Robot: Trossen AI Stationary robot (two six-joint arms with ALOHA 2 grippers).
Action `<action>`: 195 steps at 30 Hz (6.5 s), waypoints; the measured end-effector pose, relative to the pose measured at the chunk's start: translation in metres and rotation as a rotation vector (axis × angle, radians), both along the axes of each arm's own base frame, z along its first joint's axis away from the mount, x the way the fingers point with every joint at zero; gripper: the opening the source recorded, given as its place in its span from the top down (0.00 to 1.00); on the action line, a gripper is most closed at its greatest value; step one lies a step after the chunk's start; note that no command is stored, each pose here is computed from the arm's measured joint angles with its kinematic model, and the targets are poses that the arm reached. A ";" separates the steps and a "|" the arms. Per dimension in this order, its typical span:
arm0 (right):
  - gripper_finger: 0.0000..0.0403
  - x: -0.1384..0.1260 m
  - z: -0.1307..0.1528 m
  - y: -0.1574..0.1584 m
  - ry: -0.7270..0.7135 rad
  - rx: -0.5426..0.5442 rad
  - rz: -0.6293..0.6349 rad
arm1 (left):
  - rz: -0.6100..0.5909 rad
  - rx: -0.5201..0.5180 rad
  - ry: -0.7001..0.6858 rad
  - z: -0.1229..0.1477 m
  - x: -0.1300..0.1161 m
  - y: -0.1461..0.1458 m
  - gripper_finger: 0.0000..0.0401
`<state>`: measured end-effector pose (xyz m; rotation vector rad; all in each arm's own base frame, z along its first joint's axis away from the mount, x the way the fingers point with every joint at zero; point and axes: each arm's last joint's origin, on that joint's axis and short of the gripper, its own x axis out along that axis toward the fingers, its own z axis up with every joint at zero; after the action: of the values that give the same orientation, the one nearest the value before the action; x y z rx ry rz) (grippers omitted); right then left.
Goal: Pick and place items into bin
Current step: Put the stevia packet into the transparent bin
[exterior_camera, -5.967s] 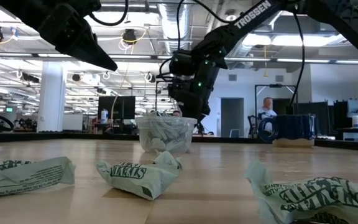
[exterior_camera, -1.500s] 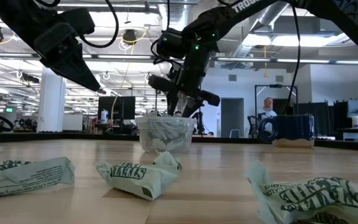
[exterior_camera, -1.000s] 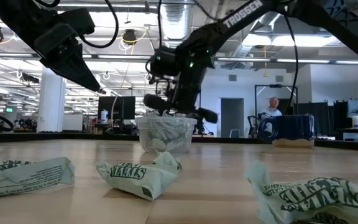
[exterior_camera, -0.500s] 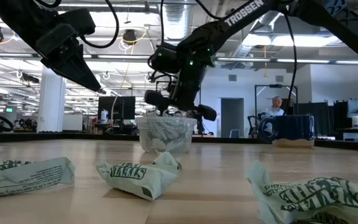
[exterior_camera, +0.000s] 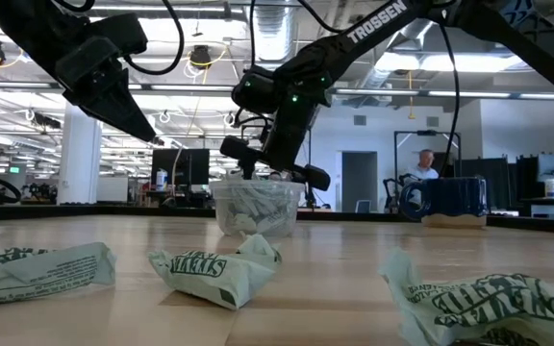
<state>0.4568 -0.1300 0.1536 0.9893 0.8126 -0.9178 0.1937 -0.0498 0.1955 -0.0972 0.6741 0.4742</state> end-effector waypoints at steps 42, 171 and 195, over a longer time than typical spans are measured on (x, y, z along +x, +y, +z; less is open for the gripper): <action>0.49 0.009 -0.024 0.010 0.006 -0.026 0.007 | 0.019 -0.024 -0.011 0.000 0.000 0.000 0.64; 0.76 -0.128 0.055 0.224 -0.213 -0.552 0.262 | 0.032 -0.007 -0.027 0.001 0.001 0.000 0.64; 0.65 -0.053 -0.010 0.081 -0.054 -0.488 0.097 | 0.042 0.006 -0.028 0.001 0.000 0.001 0.64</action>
<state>0.4040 -0.0488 0.1441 0.5416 0.5469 -0.9422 0.1940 -0.0490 0.1964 -0.1124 0.6437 0.5143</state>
